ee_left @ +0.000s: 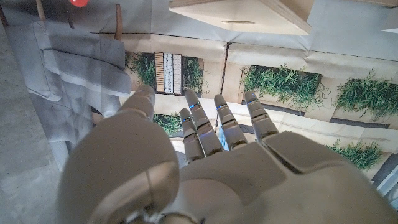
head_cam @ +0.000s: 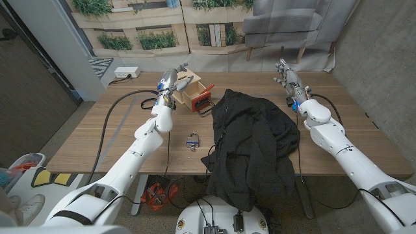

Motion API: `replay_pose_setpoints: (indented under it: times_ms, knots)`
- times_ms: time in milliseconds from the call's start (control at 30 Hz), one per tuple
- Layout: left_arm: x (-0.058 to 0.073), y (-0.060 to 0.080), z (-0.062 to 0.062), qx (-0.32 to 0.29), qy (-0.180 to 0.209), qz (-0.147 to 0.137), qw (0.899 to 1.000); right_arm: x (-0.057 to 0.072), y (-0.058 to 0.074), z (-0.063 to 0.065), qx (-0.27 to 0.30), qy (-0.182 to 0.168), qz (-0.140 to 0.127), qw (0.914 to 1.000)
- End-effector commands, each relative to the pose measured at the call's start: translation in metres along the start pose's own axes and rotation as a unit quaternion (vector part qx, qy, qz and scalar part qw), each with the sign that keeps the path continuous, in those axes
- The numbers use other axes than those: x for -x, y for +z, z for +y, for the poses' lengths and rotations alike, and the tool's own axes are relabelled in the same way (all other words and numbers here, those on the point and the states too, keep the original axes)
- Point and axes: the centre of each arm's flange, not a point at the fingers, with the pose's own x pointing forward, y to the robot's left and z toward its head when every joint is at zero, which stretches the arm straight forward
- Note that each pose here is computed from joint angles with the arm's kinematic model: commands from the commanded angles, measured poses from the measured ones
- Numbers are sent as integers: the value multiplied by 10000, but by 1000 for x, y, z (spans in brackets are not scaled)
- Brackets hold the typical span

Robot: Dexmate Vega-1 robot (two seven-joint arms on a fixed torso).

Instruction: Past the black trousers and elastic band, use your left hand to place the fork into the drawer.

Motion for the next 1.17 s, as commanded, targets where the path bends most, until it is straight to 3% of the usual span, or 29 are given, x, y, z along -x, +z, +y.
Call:
replay_pose_setpoints:
  times_ms: [33, 700, 1167]
  knots:
    - [-2, -9, 11, 388, 85, -81, 9992, -8, 12, 2, 208, -15, -85, 9997]
    - [7, -9, 21, 695, 268, -570, 9956, -5, 13, 5, 246, -16, -141, 9996]
    - [9, -7, 17, 740, 292, -583, 9951, -9, 7, 3, 176, 61, -160, 9997]
